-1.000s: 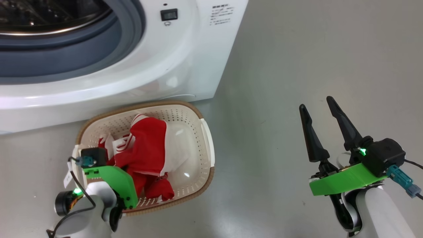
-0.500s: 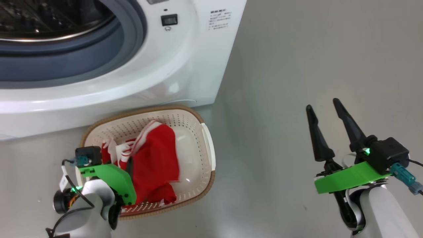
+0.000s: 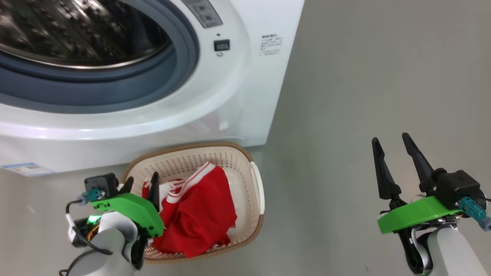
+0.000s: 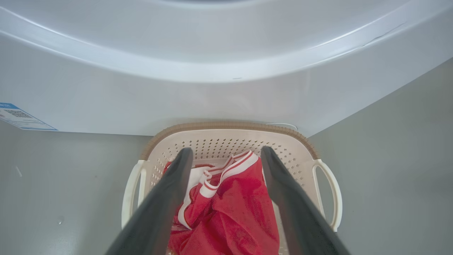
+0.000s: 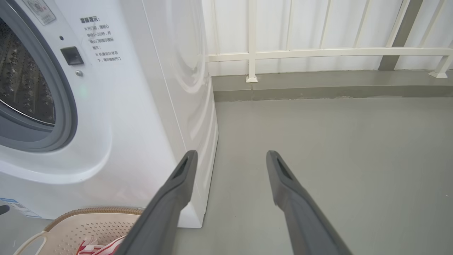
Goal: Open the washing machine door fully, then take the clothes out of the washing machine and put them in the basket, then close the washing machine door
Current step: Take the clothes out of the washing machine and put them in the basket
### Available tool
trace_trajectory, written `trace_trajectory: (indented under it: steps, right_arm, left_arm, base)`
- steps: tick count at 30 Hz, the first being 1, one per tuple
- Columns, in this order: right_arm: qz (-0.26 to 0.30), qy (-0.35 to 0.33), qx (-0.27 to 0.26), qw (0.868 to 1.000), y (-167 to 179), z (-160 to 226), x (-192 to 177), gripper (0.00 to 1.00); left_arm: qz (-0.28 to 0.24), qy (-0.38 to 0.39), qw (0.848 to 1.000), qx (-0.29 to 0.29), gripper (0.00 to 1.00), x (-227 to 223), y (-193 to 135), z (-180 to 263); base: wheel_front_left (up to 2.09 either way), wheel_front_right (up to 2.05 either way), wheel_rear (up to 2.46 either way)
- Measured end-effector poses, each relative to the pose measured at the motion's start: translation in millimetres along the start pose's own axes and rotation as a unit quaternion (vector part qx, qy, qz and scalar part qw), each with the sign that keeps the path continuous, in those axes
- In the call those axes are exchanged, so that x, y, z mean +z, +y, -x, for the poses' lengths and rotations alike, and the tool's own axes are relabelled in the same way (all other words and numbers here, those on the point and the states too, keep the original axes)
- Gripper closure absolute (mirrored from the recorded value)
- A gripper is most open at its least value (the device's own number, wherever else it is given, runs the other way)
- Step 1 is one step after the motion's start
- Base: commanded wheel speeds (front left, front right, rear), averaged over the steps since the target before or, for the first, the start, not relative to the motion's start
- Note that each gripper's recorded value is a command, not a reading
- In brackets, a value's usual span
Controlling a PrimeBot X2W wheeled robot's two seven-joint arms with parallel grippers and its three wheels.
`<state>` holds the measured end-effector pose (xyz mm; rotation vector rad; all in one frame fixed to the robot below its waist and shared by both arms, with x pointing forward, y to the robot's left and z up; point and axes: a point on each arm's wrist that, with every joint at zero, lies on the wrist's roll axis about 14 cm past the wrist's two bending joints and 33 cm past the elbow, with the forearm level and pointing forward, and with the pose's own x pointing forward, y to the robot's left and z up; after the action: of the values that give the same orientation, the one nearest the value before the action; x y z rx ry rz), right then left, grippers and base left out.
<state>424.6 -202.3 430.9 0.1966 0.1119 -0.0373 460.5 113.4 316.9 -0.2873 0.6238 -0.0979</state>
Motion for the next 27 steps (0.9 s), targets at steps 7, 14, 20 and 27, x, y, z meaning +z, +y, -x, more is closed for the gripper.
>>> trace_trajectory:
  steps: [7,14,20,27]
  right_arm:
    - [0.003,-0.011,-0.002,1.0,0,7,10,0.0]
    - [0.004,-0.025,0.001,1.0,2,16,21,0.0]
    - [0.015,-0.049,0.018,0.999,13,18,38,0.0]
    - [0.031,-0.072,0.028,0.997,19,31,53,0.0]
  left_arm:
    - [0.038,-0.102,0.994,-0.019,0.0,50,-13,24]
    - [0.01,-0.207,0.978,-0.029,0.0,92,-22,69]
    - [-0.012,-0.298,0.954,-0.032,0.0,130,-28,112]
    - [-0.052,-0.355,0.934,-0.006,0.0,147,-20,152]
  base:
    - [0.0,0.0,0.0]
    - [0.0,0.0,0.0]
    - [0.0,0.0,0.0]
    - [0.0,0.0,0.0]
